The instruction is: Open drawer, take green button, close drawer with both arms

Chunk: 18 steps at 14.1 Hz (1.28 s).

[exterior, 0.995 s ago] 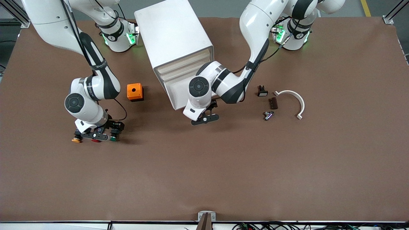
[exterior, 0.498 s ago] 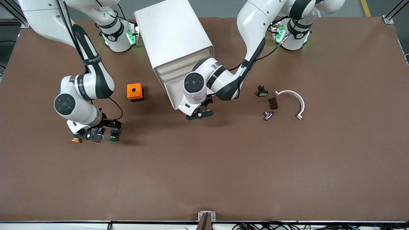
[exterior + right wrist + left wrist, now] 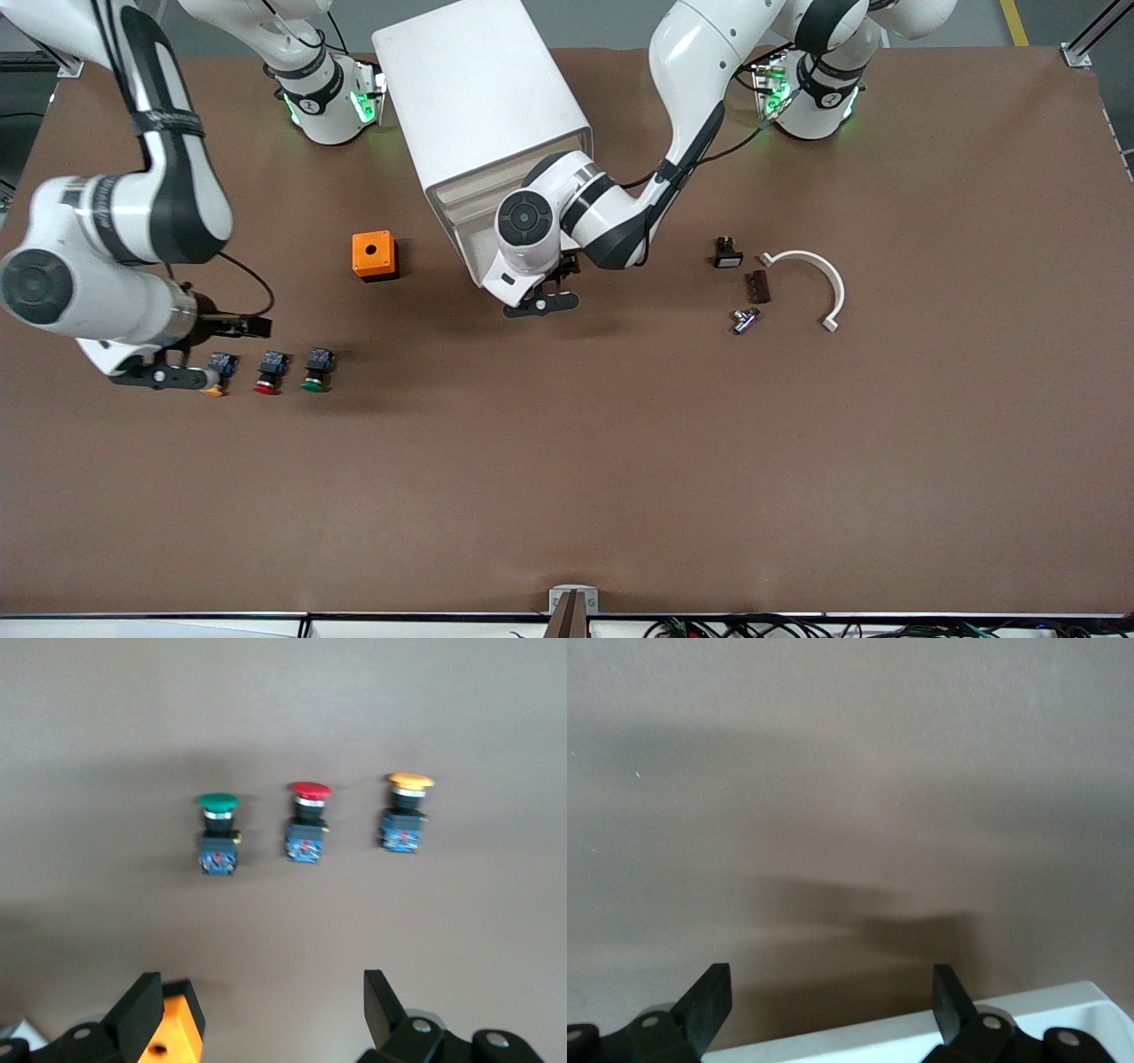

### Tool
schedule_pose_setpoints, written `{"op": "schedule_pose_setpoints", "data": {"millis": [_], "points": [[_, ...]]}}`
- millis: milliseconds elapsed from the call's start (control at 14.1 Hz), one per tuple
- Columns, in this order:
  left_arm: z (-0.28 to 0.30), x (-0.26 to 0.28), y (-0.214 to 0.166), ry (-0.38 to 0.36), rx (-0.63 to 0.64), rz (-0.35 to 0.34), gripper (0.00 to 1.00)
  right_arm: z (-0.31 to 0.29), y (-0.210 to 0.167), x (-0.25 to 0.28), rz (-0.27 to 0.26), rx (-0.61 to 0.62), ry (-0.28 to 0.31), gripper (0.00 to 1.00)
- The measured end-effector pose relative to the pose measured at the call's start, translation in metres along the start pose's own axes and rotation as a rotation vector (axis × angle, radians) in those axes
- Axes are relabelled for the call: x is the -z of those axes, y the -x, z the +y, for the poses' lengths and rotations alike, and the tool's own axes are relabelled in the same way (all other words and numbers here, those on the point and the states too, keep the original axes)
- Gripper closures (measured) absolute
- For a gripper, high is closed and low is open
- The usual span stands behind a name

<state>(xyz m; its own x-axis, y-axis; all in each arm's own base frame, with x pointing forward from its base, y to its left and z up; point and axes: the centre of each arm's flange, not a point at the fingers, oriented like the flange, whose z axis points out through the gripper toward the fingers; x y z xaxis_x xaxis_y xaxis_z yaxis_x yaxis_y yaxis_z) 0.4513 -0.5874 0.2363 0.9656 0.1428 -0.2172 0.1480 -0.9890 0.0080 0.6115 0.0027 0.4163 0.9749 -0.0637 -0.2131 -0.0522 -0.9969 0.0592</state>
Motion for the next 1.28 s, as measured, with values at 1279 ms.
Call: {"op": "schedule_pose_setpoints", "data": {"millis": [1279], "points": [[0.023,-0.030,0.055,0.085,0.057,-0.213,0.00,0.076,0.081,0.181,0.098,-0.026,-0.101,0.00]]}}
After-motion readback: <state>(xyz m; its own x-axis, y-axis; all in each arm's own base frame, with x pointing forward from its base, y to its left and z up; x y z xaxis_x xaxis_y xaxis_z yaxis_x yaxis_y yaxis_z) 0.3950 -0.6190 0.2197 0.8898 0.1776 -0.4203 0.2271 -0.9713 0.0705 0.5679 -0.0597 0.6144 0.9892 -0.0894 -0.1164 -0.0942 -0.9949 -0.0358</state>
